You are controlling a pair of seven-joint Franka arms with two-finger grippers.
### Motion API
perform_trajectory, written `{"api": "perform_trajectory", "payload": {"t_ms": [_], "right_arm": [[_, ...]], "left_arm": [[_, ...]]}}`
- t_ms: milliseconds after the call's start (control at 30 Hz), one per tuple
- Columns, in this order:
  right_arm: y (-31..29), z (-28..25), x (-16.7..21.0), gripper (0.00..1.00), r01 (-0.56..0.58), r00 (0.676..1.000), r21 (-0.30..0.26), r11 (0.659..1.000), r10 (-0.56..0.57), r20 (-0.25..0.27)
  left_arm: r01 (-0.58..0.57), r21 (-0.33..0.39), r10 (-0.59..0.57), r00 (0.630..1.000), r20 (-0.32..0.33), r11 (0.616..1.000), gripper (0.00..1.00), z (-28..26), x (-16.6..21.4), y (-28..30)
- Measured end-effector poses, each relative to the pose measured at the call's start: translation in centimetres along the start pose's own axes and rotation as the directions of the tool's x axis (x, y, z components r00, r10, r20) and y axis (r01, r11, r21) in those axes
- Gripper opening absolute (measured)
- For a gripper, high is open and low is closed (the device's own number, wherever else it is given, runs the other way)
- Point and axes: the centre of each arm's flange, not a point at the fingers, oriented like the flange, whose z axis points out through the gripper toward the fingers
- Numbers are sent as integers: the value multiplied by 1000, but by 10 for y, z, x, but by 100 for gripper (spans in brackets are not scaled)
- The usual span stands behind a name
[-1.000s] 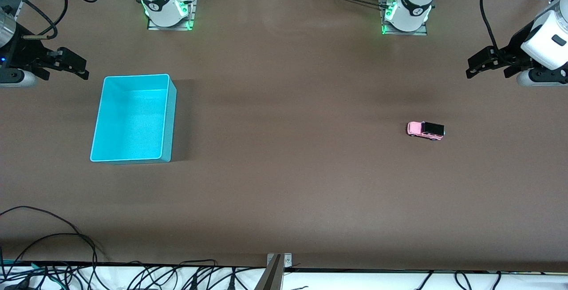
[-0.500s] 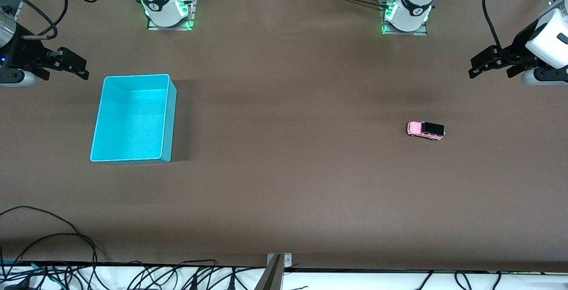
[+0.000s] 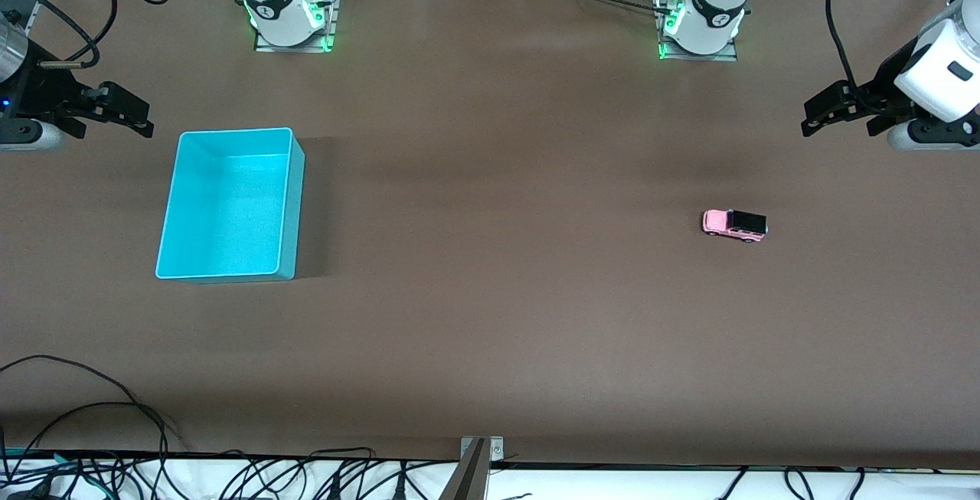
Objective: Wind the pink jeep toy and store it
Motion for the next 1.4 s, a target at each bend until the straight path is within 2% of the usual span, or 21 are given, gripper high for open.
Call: {"api": "perform_trajectory", "payload": {"t_ms": [100, 300, 433, 600, 833, 1067, 1100, 1167, 1367, 1400], "right_arm": [[0, 0, 0, 100, 0, 1000, 0, 1000, 0, 0], [0, 0, 0, 100, 0, 1000, 0, 1000, 0, 0], [0, 0, 0, 100, 0, 1000, 0, 1000, 0, 0], [0, 0, 0, 100, 0, 1000, 0, 1000, 0, 0], [0, 0, 0, 100, 0, 1000, 0, 1000, 0, 0], [0, 0, 0, 100, 0, 1000, 0, 1000, 0, 0], [0, 0, 0, 100, 0, 1000, 0, 1000, 0, 0], [0, 0, 0, 100, 0, 1000, 0, 1000, 0, 0], [0, 0, 0, 100, 0, 1000, 0, 1000, 0, 0], [0, 0, 0, 100, 0, 1000, 0, 1000, 0, 0]], "left_arm": [[-28, 1, 28, 1000, 7, 1000, 100, 3, 2, 4], [-180, -1, 180, 983, 21, 984, 100, 10, 5, 6], [-309, -8, 309, 950, 38, 951, 100, 19, 9, 2], [-452, -28, 453, 889, 67, 892, 100, 38, 20, -7], [-623, -59, 626, 774, 94, 780, 100, 73, 41, -20], [-722, -80, 723, 670, 170, 687, 100, 130, 65, -28], [-763, -103, 766, 616, 181, 638, 100, 154, 69, -29], [-778, -106, 782, 597, 180, 619, 100, 160, 70, -29], [-876, -86, 876, 463, 132, 475, 100, 191, 74, -44], [-899, -84, 900, 420, 121, 431, 100, 204, 74, -51]]}}
